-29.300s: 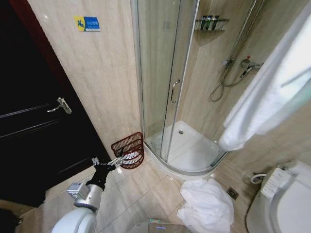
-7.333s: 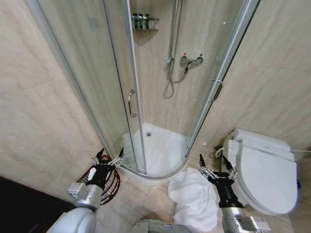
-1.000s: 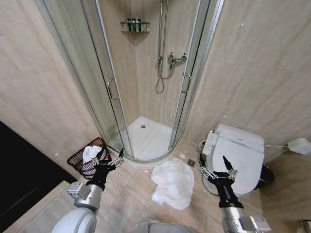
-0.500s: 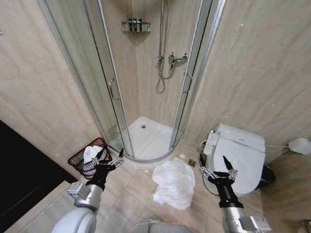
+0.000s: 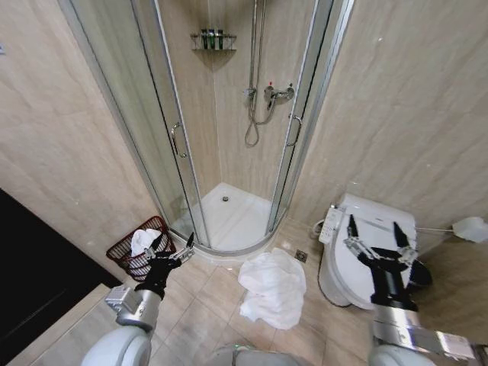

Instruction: Discard the used towel into the hamper.

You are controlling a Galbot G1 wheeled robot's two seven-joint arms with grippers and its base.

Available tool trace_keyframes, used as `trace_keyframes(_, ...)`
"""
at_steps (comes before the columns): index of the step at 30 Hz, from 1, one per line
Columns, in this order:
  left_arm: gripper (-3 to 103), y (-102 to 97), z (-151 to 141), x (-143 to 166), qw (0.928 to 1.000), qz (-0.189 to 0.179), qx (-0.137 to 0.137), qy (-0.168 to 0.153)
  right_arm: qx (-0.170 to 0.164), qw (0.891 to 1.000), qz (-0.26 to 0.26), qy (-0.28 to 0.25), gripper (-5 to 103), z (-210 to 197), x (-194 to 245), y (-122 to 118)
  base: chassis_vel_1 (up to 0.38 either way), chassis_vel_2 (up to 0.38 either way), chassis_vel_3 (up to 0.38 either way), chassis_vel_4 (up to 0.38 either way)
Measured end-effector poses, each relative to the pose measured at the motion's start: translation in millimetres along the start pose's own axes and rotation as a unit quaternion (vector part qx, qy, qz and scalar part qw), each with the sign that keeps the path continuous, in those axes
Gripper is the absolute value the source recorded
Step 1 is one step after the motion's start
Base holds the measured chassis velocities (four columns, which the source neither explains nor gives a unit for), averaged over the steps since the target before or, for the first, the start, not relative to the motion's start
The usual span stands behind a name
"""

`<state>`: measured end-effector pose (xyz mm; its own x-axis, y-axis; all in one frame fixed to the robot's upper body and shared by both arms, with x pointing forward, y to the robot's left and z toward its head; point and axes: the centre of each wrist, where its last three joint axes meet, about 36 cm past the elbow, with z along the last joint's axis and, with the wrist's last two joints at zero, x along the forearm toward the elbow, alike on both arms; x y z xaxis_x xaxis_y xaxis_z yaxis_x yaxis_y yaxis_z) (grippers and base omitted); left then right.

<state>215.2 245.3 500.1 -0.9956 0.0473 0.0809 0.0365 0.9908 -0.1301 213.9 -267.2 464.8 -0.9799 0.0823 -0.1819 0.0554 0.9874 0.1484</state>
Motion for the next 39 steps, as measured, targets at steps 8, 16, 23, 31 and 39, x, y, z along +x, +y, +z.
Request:
trace_keyframes(8, 100, 0.0, 0, 0, 1.0, 0.0, 0.0, 0.0, -0.019, 0.99, 0.018, 0.139, 100, 76, 20, -32, 0.0, 0.0, 0.0, 0.0)
trace_keyframes(16, 100, 0.0, 0, 0, 1.0, 0.0, 0.0, 0.0, -0.006, 0.976, 0.037, 0.214, 100, 139, 56, -28, 0.0, 0.0, 0.0, 0.0)
trace_keyframes(23, 100, 0.0, 0, 0, 1.0, 0.0, 0.0, 0.0, -0.007, 0.945, 0.071, 0.318, 100, 232, 126, -25, 0.0, 0.0, 0.0, 0.0)
trace_keyframes(31, 100, 0.0, 0, 0, 1.0, 0.0, 0.0, 0.0, -0.012, 0.935, 0.083, 0.346, 100, 273, 146, -36, 0.0, 0.0, 0.0, 0.0)
trace_keyframes(39, 100, 0.0, 0, 0, 1.0, 0.0, 0.0, 0.0, 0.017, 0.928, 0.091, 0.36, 100, 273, 135, -82, 0.0, 0.0, 0.0, 0.0)
